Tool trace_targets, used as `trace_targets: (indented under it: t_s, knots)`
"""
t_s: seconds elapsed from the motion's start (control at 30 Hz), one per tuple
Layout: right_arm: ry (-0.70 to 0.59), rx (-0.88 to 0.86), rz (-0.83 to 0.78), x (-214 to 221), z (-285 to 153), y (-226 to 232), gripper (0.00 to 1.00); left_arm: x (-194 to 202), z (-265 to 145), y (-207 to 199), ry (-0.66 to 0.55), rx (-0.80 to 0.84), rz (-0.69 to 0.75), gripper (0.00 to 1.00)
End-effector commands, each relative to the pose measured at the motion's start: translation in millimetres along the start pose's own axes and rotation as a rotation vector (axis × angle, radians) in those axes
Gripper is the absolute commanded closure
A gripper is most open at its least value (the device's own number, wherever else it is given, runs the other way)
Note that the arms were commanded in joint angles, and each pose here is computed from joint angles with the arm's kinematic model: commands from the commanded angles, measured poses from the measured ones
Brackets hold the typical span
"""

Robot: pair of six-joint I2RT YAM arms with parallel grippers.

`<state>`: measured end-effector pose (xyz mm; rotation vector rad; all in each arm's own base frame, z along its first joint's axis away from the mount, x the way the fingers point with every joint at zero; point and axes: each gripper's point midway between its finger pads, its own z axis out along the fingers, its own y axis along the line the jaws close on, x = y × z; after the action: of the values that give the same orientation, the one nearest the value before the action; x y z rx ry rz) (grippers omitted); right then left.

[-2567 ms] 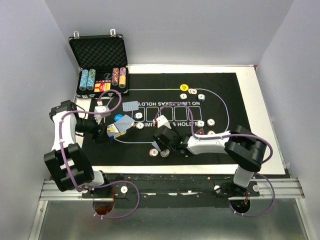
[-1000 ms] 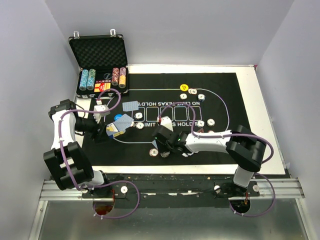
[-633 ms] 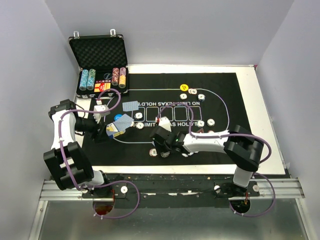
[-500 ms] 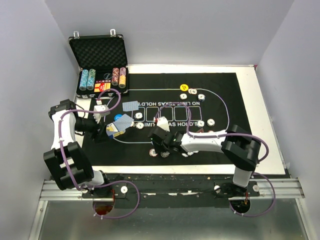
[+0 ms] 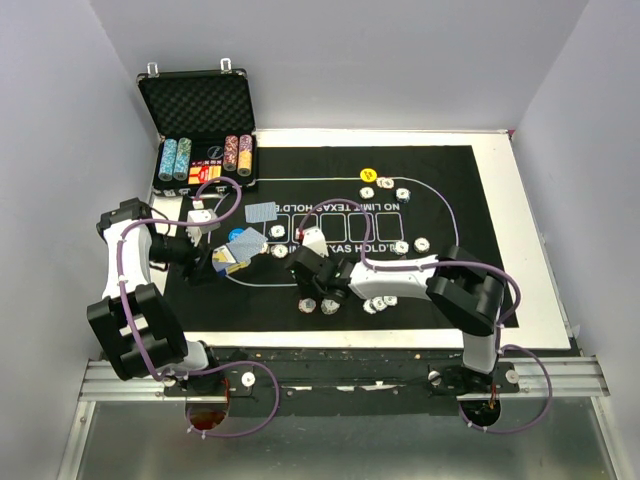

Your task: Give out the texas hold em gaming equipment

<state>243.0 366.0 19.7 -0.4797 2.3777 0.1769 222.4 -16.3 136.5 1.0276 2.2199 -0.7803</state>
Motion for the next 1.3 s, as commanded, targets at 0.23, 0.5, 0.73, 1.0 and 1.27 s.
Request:
trace_targets:
  t_s: [0.23,0.5,0.73,1.0,1.27]
  knots:
    - [0.067,0.227,-0.06,17.6,46.1,-80.0,0.33,-3.1,-13.1,-52.7,0.013,0.151,-0.173,0.88]
    - [0.066,0.29,0.009,-4.0,68.3,-123.0,0.33,-1.0,-12.6,-52.2,0.016,0.155,-0.182,0.88]
    - [0.05,0.341,0.068,-30.4,82.8,-161.3,0.34,-0.1,-13.0,-50.0,0.016,0.154,-0.185,0.88]
    - [0.032,0.377,0.121,-58.0,101.2,-193.7,0.34,-0.1,-14.2,-47.4,0.018,0.15,-0.188,0.88]
    - [0.011,0.386,0.144,-90.9,124.0,-210.3,0.34,-1.3,-15.5,-45.3,0.017,0.145,-0.191,0.88]
